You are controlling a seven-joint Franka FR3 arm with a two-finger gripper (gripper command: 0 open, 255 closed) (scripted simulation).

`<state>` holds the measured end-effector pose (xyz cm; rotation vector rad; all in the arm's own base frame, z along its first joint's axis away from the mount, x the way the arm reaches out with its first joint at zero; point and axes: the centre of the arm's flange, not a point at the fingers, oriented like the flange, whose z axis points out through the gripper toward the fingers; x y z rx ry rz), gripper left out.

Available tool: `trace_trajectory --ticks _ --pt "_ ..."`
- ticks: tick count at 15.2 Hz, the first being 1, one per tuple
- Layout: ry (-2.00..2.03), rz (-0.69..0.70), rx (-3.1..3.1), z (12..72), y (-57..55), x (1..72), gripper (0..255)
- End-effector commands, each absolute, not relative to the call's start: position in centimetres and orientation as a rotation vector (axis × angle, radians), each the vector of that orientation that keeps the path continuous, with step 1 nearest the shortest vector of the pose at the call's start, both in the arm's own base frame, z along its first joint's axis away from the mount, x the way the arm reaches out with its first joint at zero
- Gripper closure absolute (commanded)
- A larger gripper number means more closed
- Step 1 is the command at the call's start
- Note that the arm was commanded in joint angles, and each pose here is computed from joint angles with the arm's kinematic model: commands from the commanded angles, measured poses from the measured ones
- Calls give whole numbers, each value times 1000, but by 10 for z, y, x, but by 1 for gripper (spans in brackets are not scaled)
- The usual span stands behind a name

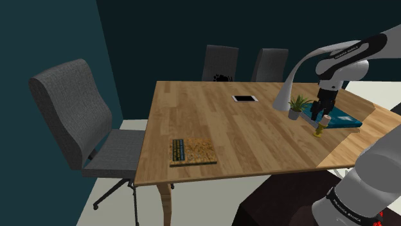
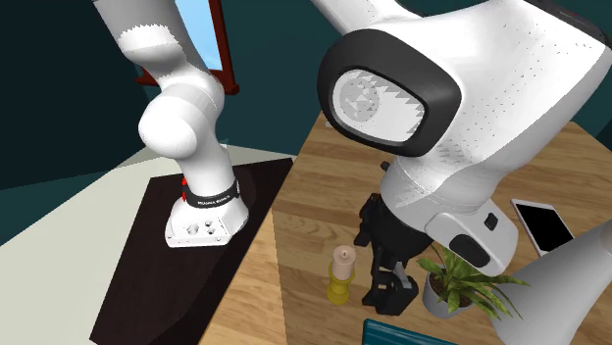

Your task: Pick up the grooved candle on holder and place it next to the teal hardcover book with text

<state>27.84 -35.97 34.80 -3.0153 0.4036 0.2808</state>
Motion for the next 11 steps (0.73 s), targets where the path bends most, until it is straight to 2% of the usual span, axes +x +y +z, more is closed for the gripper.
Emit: trace_trajectory --ticks 1,4,11 --pt "404 281 -3015 361 -361 281 0" --pt "404 281 -3015 397 -365 287 0" --pt "404 281 -3015 397 -365 287 0"
